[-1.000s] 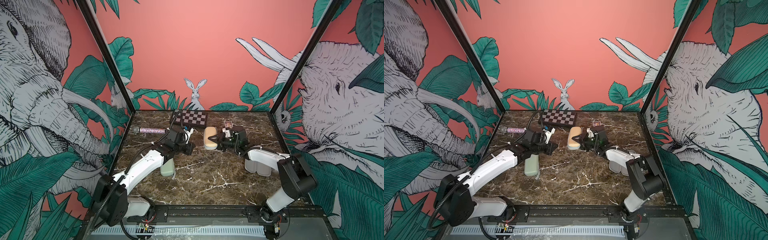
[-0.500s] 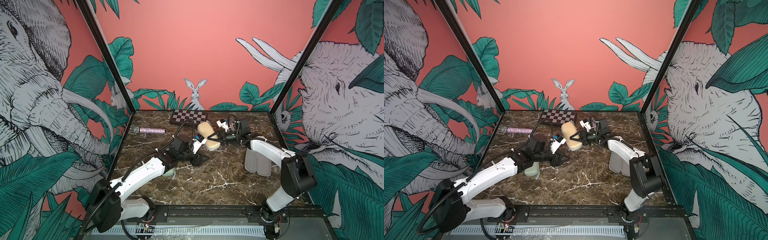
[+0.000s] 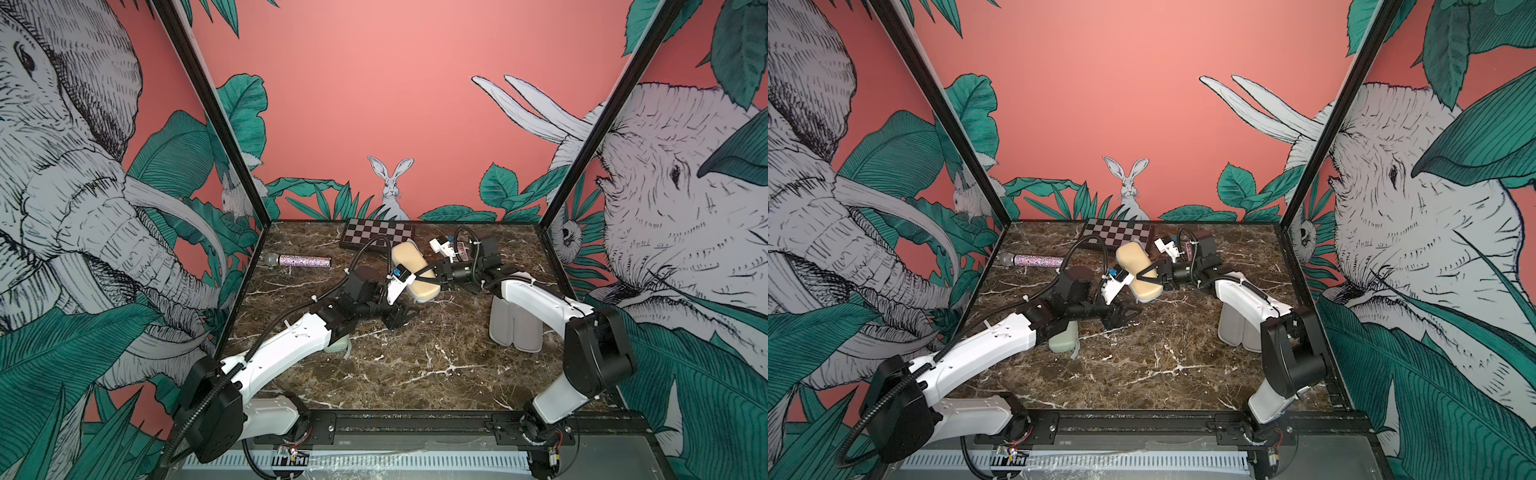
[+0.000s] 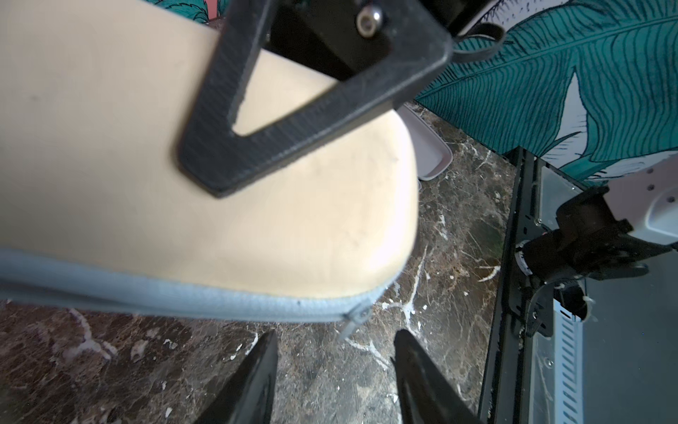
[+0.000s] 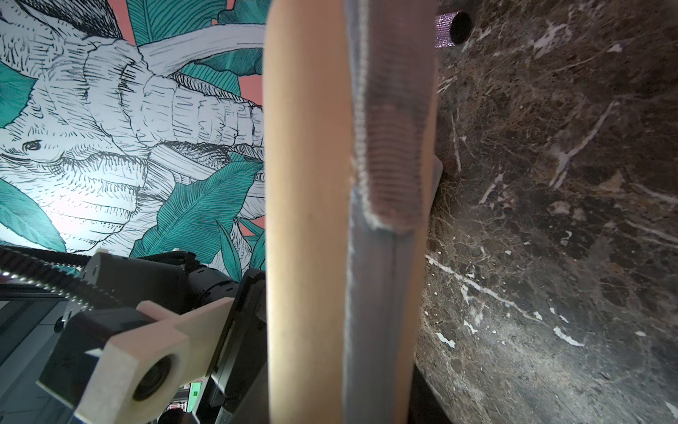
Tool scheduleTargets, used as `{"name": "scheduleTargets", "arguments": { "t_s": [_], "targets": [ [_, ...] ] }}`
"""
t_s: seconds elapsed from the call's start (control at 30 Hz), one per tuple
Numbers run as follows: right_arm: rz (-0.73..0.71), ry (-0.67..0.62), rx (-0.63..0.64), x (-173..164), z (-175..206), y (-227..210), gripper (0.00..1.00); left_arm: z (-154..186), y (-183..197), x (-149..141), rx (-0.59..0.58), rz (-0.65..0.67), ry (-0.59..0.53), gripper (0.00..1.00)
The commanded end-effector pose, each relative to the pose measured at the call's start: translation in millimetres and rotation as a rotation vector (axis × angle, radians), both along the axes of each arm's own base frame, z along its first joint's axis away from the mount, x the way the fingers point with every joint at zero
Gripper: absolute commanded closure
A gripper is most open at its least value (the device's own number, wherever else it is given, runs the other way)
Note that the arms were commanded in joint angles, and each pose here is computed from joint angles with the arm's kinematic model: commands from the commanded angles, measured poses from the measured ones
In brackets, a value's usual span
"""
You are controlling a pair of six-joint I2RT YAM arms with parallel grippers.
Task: Put umbrellas into zippered umbrella sleeves
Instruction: Zip the zipper on the umbrella sleeve.
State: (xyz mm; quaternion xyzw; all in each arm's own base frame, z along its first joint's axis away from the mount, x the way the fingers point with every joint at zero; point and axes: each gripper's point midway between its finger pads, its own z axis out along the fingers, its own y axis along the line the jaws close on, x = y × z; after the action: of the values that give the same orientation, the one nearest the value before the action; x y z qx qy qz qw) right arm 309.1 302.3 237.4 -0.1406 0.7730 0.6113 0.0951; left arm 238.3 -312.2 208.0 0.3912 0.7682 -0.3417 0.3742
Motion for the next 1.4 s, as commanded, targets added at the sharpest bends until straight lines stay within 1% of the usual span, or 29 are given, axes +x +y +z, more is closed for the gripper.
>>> {"name": "scheduleTargets", "arguments": {
  "t_s": [0.0,0.07,0.2,0.37,0.43,0.57,0.6,0.63,0.73,0.8,0.87,0.93,1.0,1.13,1.17,1.27,1.37],
  "targets": [
    [0.061,-0.106,0.072,-10,29,6,1.00,26,-8,11,-0.055,0.018,-0.061,0.49],
    [0.058,-0.104,0.068,-10,27,6,1.00,29,-9,15,-0.067,0.034,-0.066,0.51],
    [0.059,-0.101,0.071,-11,28,8,1.00,29,-10,20,-0.073,0.054,-0.064,0.58],
    [0.068,-0.094,0.068,-14,26,10,1.00,31,-12,21,-0.086,0.060,-0.057,0.70],
    [0.067,-0.093,0.063,-14,24,9,1.00,32,-13,21,-0.091,0.060,-0.051,0.74],
    [0.060,-0.092,0.052,-14,18,9,1.00,36,-10,21,-0.099,0.070,-0.055,0.81],
    [0.060,-0.068,0.041,-11,7,10,1.00,36,-9,21,-0.096,0.076,-0.055,0.84],
    [0.061,-0.066,0.039,-12,6,10,1.00,36,-8,21,-0.092,0.081,-0.054,0.85],
    [0.069,-0.075,0.026,-16,1,7,1.00,33,-3,22,-0.066,0.096,-0.048,0.93],
    [0.079,-0.078,-0.002,-20,-7,4,1.00,32,1,22,-0.054,0.098,-0.044,1.00],
    [0.078,-0.060,-0.048,-24,-23,-1,1.00,32,8,21,-0.031,0.094,-0.044,1.00],
    [0.074,-0.066,-0.050,-31,-22,-5,1.00,32,17,19,0.001,0.090,-0.051,1.00],
    [0.075,-0.057,-0.056,-36,-28,-7,1.00,28,35,26,0.040,0.127,-0.048,1.00],
    [0.095,-0.044,-0.071,-46,-35,-11,1.00,4,58,32,0.186,0.174,-0.039,1.00],
    [0.095,-0.032,-0.079,-47,-39,-12,1.00,1,59,33,0.194,0.180,-0.032,1.00],
    [0.100,-0.002,-0.119,-45,-53,-11,1.00,-13,49,30,0.155,0.169,0.027,1.00],
    [0.119,0.048,-0.212,-37,-83,-11,1.00,-35,39,26,0.123,0.172,0.076,1.00]
  ]
}}
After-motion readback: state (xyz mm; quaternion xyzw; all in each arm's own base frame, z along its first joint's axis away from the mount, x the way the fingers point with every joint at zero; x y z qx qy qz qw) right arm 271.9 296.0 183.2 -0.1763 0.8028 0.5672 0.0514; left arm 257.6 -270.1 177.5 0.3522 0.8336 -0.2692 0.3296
